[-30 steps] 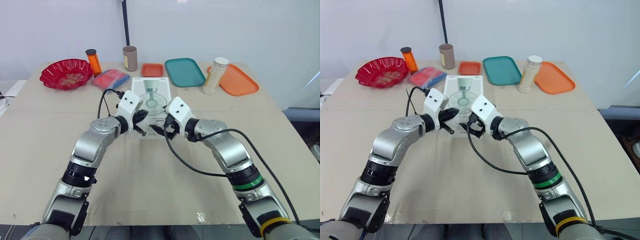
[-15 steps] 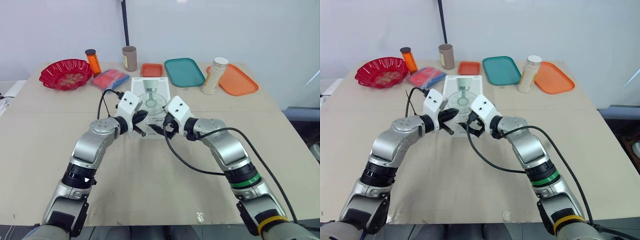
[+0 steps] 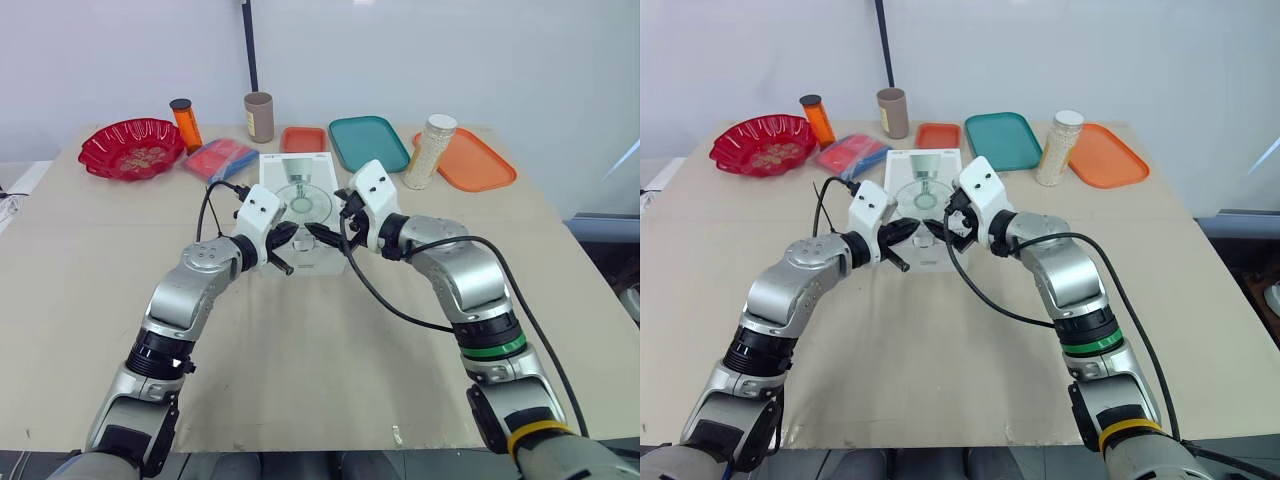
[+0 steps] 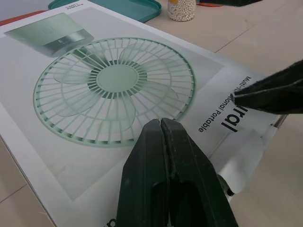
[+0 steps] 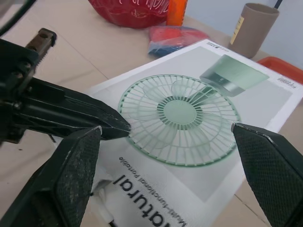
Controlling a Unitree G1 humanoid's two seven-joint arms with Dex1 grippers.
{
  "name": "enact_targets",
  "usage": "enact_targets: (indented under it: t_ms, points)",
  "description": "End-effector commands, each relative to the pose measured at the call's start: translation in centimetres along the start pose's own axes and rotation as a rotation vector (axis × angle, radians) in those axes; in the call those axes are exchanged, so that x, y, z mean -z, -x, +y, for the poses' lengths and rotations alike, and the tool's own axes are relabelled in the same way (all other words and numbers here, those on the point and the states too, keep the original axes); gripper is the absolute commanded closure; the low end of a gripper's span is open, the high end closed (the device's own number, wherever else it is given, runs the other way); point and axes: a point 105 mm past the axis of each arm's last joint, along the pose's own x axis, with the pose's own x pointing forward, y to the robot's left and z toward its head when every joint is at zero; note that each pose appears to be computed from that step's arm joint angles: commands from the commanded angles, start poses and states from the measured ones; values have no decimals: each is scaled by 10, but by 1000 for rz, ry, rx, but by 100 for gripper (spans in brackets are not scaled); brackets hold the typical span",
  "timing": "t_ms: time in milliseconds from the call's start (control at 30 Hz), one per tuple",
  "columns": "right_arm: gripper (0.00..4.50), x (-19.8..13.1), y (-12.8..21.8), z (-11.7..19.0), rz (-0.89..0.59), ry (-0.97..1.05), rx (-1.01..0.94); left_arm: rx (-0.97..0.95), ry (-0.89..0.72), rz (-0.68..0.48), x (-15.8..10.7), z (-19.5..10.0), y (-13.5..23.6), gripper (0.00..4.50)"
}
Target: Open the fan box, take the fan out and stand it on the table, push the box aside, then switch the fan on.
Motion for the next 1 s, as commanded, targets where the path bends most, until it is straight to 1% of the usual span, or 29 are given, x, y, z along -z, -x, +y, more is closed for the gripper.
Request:
enact_targets:
  t_ms: [33,167,333,467,633,733,1000]
  points:
    - [0,-14,4,-3,-42,37,13,17,25,58,18,-5,-2,442]
    - [0,-16,6,-2,-48,34,10,13,22,55,17,-4,-2,442]
    - [0,-18,23,-5,-65,46,18,9,22,57,17,-2,0,442]
    - [0,-1,51,6,-24,127,-39,12,16,65,18,-1,1,442]
    - [0,20,68,23,33,171,-101,14,13,64,15,-1,1,442]
    - [0,22,68,31,25,160,-123,13,12,65,15,0,2,442]
    - [0,27,52,41,14,151,-155,11,11,71,14,0,4,442]
